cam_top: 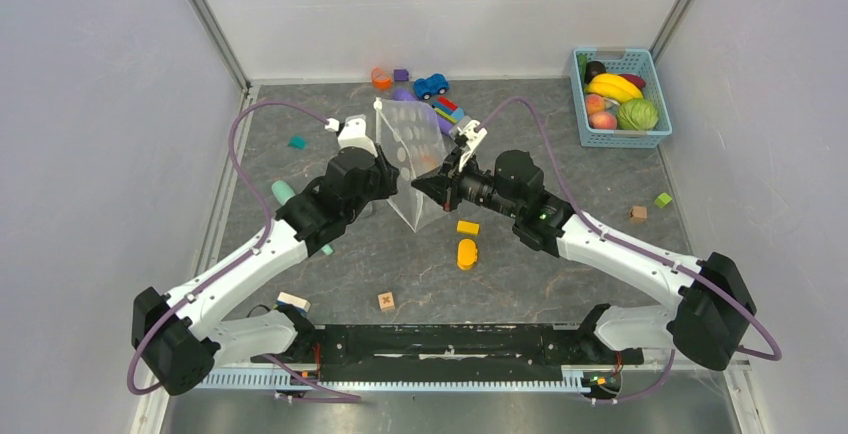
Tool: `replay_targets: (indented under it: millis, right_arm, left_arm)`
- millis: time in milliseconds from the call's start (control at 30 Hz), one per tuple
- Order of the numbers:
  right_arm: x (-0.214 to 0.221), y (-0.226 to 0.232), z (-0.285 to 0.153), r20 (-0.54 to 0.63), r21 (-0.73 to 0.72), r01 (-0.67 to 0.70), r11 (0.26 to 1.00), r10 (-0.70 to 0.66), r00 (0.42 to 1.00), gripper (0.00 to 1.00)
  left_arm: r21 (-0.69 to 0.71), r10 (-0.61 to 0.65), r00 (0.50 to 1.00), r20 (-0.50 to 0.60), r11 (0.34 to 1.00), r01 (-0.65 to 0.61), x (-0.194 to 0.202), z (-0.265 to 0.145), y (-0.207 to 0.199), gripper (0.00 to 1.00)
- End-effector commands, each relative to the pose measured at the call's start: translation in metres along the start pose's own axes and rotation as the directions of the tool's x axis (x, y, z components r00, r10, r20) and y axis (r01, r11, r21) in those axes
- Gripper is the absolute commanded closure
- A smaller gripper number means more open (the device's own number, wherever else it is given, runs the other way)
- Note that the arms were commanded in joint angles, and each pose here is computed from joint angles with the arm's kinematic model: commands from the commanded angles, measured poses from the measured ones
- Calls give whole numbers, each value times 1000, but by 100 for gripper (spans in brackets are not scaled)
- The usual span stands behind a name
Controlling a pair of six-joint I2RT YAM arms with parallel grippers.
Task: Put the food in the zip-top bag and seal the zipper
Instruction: Open the zipper of the food storage bag at the center of the board.
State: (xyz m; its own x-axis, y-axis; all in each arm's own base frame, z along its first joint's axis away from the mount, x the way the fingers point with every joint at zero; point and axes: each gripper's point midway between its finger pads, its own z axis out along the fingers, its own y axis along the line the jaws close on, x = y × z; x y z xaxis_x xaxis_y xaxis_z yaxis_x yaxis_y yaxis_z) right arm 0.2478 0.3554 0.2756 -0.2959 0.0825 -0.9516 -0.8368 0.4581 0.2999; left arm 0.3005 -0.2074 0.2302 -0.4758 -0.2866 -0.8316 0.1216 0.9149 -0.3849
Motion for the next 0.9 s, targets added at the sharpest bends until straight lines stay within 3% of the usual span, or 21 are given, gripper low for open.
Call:
replay_targets:
  millis: [0, 67, 267, 367, 500, 667, 800, 867]
  right_arm:
    - [-29, -12, -1, 91, 101, -3, 995, -6, 996, 100]
    - [-20, -35, -5, 66, 224, -11, 975, -4, 998, 100]
    - [-1, -101, -34, -5, 582, 10, 813, -9, 1000, 100]
    - [8, -122, -48, -47, 685, 48, 727, -21, 999, 100]
    - [33, -145, -67, -113, 761, 80, 644, 9, 994, 100]
    - [80, -167, -83, -164, 797, 70, 600, 103, 981, 100]
    - [125, -166, -77, -174, 738, -12, 675, 207, 963, 100]
    - [141, -160, -73, -182, 699, -45, 713, 239, 954, 100]
  left_arm:
    - [-11, 0, 999, 36, 1000, 0, -18, -9, -3, 88]
    - [-44, 9, 999, 52, 999, -7, -25, -18, 4, 97]
    - [-198, 100, 994, 44, 976, -89, -42, -44, 35, 98]
    - [-165, 175, 984, -43, 970, -180, -38, -55, 31, 98]
    - [-122, 213, 974, -80, 967, -222, -34, -62, 22, 97]
    - [-104, 224, 965, -140, 965, -239, -18, -50, 17, 91]
    - [-92, 216, 962, -169, 968, -234, -4, -32, 12, 89]
    - [-79, 207, 961, -186, 971, -225, 5, -19, 7, 95]
